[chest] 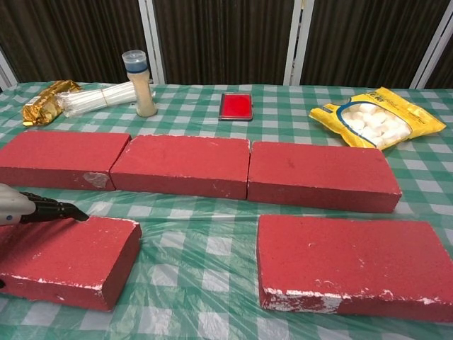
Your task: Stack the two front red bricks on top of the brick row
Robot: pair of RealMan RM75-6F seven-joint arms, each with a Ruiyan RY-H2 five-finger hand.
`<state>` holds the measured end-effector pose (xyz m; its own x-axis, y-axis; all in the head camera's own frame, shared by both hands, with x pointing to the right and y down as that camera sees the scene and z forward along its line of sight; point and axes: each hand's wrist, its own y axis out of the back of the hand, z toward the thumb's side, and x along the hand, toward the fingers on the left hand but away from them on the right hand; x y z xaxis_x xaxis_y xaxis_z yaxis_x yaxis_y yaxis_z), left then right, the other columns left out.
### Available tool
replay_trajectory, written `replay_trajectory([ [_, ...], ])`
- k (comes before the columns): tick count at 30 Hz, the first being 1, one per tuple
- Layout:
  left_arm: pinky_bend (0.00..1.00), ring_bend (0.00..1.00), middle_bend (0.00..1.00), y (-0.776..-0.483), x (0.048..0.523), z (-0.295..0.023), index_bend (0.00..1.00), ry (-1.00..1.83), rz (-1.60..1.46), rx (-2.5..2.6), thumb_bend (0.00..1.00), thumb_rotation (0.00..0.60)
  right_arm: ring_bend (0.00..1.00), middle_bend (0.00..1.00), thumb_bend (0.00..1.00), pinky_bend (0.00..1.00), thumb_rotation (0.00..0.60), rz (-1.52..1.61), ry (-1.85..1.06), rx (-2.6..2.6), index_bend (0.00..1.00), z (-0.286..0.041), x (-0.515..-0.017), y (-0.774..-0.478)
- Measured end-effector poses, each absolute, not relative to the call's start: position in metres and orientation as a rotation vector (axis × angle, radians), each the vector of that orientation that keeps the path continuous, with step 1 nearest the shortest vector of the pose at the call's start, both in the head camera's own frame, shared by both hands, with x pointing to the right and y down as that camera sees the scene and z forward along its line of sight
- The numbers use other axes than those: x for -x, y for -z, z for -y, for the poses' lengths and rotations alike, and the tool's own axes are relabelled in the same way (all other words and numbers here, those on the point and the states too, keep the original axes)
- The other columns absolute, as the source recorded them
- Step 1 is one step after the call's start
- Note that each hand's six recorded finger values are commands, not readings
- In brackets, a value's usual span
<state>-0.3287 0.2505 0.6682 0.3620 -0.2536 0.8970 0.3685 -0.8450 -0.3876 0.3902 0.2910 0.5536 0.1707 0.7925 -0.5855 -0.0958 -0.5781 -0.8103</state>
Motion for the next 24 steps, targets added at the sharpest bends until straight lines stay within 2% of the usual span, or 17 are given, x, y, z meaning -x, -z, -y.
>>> replay_trajectory([
  [4, 1.00, 0.99, 1.00, -0.668, 0.328, -0.250, 0.77, 1.492, 0.068, 2.076, 0.55, 0.600, 0.00, 0.00, 0.18, 0.00, 0.561, 0.670, -1.504, 1.701, 0.00, -0.291, -0.390, -0.554],
  [8, 1.00, 1.00, 1.00, -0.666, 0.326, -0.251, 0.81, 1.467, 0.037, 2.073, 0.62, 0.600, 0.00, 0.00, 0.18, 0.00, 0.560, 0.668, -1.504, 1.702, 0.00, -0.291, -0.390, -0.554],
  [24, 1.00, 1.00, 1.00, -0.658, 0.328, -0.252, 0.84, 1.430, -0.040, 2.090, 0.67, 0.600, 0.00, 0.00, 0.17, 0.00, 0.560, 0.669, -1.503, 1.704, 0.00, -0.291, -0.390, -0.554],
])
